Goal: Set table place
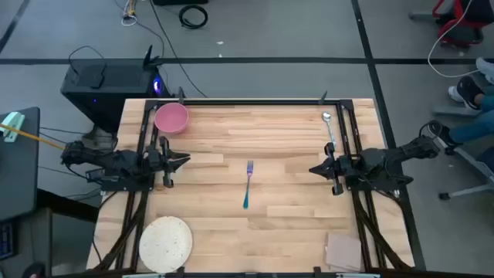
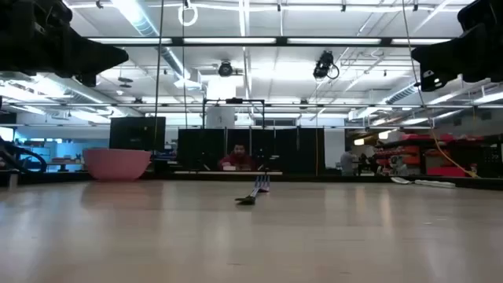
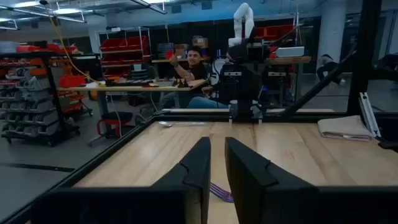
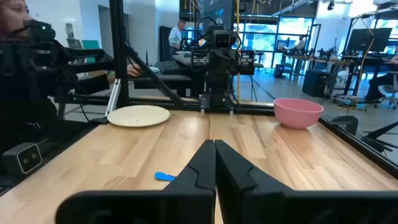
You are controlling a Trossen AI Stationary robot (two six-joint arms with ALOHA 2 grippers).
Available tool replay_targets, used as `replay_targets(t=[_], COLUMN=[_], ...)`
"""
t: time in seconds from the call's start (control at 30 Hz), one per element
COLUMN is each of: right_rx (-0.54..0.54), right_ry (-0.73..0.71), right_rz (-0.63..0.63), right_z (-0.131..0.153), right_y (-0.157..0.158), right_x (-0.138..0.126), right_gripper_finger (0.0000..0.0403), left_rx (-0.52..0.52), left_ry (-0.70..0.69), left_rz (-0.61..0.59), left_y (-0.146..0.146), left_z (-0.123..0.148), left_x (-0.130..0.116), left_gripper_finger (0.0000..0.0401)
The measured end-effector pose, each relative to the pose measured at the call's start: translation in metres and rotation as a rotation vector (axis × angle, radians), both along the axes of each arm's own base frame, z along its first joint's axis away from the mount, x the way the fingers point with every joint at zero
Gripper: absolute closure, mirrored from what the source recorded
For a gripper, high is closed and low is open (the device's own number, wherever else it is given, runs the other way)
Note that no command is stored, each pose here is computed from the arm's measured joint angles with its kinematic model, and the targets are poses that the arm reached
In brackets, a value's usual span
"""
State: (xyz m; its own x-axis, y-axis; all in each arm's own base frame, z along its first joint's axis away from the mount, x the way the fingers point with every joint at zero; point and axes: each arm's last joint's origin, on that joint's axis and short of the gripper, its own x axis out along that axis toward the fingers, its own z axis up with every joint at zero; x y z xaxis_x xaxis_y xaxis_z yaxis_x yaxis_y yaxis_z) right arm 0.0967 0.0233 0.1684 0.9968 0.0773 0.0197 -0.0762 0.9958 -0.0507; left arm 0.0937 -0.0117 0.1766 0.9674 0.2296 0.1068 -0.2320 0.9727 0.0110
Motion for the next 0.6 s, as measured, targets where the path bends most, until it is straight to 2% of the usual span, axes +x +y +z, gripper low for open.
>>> replay_targets(t=[0.6], right_rx=[0.0], right_ry=[0.0], right_rz=[0.0], right_z=[0.0], right_y=[0.0], right_x=[0.0], right_gripper_finger=[0.0397], left_rx=[0.0], left_ry=[0.0], left_rz=[0.0], left_y=[0.0], left_z=[0.0], left_x=[0.0], left_gripper_finger=[0.0346])
